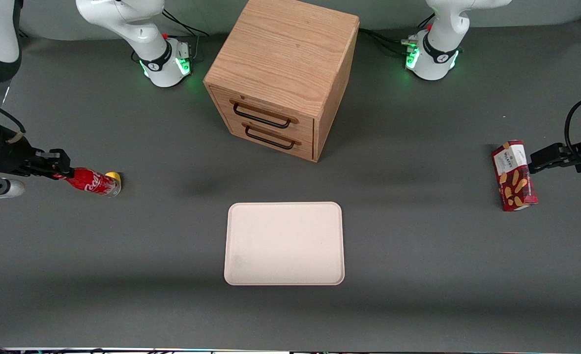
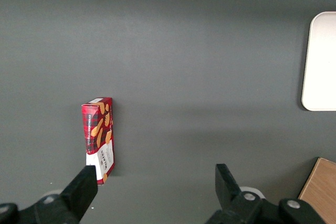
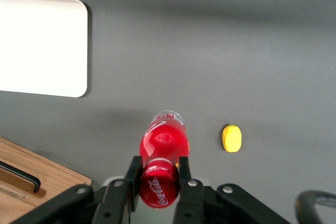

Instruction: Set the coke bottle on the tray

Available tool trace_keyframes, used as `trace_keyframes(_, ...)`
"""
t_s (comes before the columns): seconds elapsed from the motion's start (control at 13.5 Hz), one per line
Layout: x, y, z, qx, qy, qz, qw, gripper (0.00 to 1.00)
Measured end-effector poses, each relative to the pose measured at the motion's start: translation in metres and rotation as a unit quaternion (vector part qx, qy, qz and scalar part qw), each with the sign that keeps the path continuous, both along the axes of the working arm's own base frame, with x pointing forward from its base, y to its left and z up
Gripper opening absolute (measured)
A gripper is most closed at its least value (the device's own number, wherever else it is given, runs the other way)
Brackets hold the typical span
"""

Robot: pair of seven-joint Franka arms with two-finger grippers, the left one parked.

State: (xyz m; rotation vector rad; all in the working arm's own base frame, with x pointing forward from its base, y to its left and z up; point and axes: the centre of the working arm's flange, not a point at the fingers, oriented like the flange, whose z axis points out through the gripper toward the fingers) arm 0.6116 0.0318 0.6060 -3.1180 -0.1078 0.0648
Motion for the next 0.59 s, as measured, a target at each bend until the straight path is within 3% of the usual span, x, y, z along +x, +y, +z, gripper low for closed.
trace_keyframes(0.59, 0.031, 0.172, -0.029, -0.012, -0.011, -0.058, 0.9982, 0.32)
